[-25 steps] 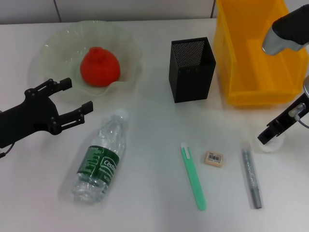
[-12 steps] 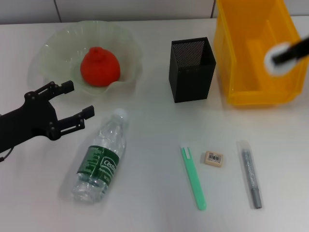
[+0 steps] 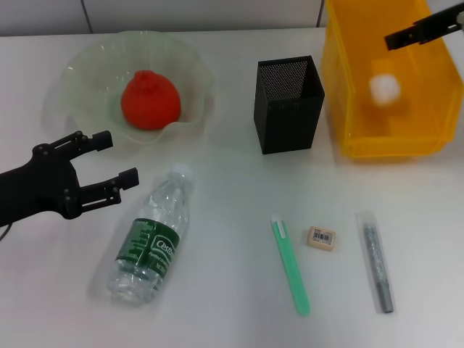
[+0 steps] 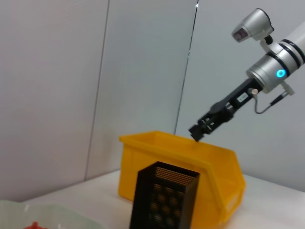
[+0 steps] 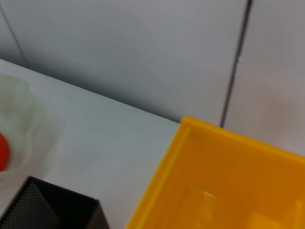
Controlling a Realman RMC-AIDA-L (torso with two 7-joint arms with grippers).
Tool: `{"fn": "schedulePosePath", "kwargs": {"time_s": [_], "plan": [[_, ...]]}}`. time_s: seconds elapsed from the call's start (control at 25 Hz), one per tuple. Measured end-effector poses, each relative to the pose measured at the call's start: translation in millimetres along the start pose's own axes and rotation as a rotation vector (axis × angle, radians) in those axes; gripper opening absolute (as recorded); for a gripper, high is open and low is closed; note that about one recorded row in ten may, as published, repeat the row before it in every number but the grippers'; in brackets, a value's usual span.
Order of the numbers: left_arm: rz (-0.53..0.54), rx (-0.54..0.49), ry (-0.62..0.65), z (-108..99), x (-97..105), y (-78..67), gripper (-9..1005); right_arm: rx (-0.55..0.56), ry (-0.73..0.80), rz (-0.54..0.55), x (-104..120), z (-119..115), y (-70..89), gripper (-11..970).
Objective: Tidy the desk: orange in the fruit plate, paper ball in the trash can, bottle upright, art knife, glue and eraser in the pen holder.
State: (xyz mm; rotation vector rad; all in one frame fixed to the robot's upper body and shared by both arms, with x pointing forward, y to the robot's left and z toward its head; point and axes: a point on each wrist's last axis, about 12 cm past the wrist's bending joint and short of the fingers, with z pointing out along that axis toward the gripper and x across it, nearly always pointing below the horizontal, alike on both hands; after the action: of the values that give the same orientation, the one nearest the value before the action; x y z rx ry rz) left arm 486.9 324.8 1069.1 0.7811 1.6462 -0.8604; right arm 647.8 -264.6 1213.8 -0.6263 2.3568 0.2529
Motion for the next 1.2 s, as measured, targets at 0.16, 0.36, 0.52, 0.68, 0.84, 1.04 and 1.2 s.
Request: {"fn": "schedulePosePath", "kwargs": {"time_s": [0.16,0.36,0.52,0.68,0.84,1.04,1.2], "plan": [[-0.029,0.051,0.059,-0.4,-15.9,2.0,845,-0.059,-0.058,-0.038,3.8,0.2,5.8,685],[-0.053,0.114,0.200,14.8,-48.2,-0.6,845,-0.244,-0.274,-0.149,33.4,-12.2,15.8,818],[-0.013,0.074,0.260,23.8,-64.9,-4.5,845,-0.328,-0.417,-0.233,77.1,-15.0,20.9,840],[0.022,-0.043,0.337,40.1,-87.9,-15.5,844,-0.404,-0.480,-0.301,126.9,-10.0,27.8,840],[0.056,-0.176,0.448,63.8,-109.1,-37.1,844,-0.477,-0.482,-0.357,164.6,1.4,37.4,840],[0.032,-0.268,0.567,93.5,-113.0,-56.7,844,-0.551,-0.489,-0.390,200.9,16.6,52.6,839],[0.054,-0.332,0.662,125.9,-101.3,-71.9,844,-0.565,-0.490,-0.379,209.9,23.1,57.3,839]]}}
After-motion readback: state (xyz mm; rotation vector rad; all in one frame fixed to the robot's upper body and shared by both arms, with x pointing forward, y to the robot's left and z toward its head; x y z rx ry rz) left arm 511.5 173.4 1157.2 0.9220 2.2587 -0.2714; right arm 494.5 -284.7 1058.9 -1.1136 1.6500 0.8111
